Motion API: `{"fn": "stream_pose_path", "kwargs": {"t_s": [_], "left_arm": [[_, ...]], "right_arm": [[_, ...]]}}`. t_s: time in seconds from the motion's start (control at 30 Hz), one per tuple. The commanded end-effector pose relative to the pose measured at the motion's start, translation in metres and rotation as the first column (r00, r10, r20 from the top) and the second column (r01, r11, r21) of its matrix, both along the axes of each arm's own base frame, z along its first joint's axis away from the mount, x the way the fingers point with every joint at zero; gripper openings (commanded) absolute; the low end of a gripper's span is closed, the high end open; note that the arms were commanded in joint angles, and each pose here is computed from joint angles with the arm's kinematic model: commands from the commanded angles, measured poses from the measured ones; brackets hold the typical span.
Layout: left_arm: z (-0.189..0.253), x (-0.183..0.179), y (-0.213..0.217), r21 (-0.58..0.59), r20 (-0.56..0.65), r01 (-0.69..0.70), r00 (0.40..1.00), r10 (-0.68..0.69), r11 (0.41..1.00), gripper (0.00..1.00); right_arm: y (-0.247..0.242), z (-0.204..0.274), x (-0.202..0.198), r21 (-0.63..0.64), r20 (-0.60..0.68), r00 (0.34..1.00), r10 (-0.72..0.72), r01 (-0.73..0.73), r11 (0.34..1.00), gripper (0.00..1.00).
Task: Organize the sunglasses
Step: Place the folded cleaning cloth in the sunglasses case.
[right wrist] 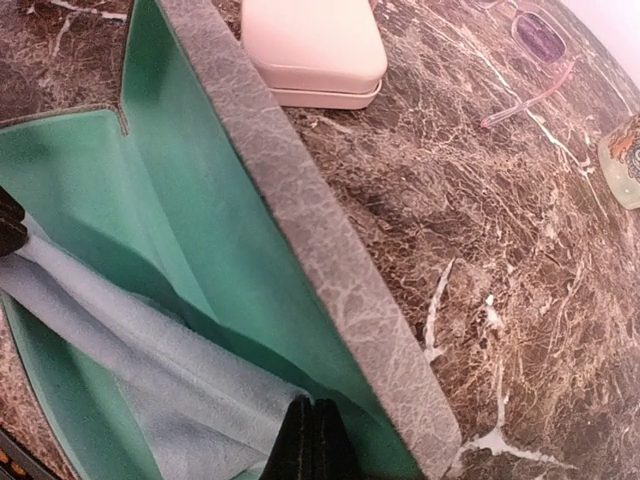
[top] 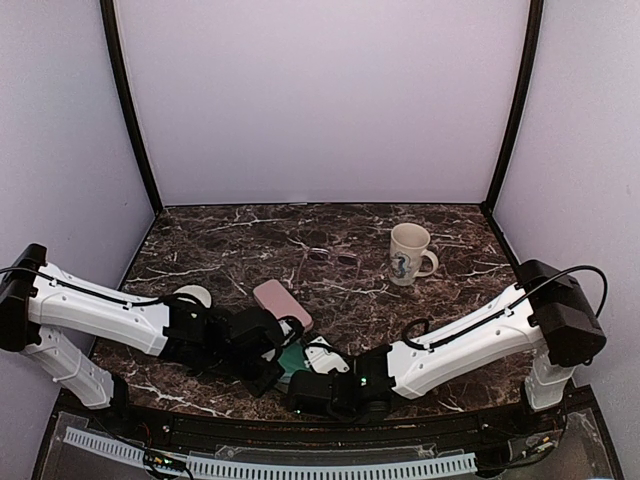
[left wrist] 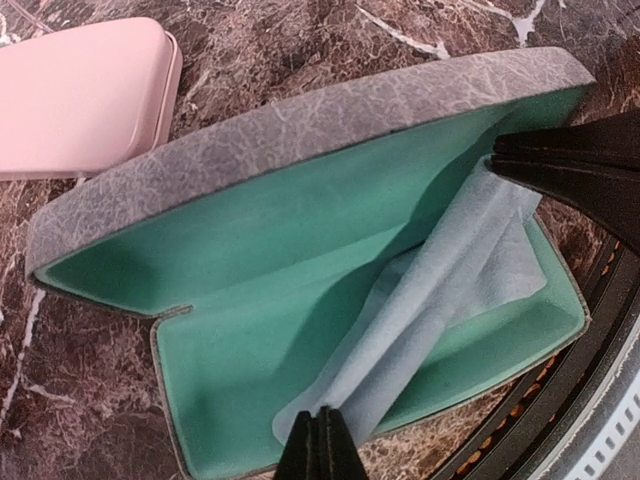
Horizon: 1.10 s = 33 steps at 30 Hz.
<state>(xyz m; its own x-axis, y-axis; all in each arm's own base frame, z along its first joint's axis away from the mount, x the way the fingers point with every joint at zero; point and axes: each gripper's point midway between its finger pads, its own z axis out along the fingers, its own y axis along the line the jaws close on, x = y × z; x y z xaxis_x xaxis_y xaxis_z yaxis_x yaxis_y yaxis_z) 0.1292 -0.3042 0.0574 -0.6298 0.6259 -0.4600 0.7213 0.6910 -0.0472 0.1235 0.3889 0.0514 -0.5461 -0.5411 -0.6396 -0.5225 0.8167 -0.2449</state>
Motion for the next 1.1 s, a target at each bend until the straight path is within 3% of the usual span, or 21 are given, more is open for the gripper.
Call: {"fn": "stream_pose_path", "kwargs": {"t_s": [0.0, 0.63, 1.07], "left_arm": [[-0.011, -0.014, 0.002, 0.000, -0.059, 0.021, 0.998, -0.021, 1.000, 0.00], [-0.011, -0.030, -0.047, -0.095, -0.105, 0.090, 0.989, -0.100, 0.991, 0.00], [0.041, -0.015, -0.027, -0.139, -0.004, 0.011, 1.000, -0.011, 0.990, 0.00]], "right_arm": [[0.009, 0.011, 0.001, 0.059, 0.010, 1.000, 0.016, -0.017, 0.998, 0.00], [-0.003, 0.030, 0.010, -0.004, 0.107, 0.989, 0.098, -0.098, 0.995, 0.00], [-0.004, 0.050, -0.017, 0.256, -0.019, 0.986, 0.164, -0.153, 0.954, 0.00]]}}
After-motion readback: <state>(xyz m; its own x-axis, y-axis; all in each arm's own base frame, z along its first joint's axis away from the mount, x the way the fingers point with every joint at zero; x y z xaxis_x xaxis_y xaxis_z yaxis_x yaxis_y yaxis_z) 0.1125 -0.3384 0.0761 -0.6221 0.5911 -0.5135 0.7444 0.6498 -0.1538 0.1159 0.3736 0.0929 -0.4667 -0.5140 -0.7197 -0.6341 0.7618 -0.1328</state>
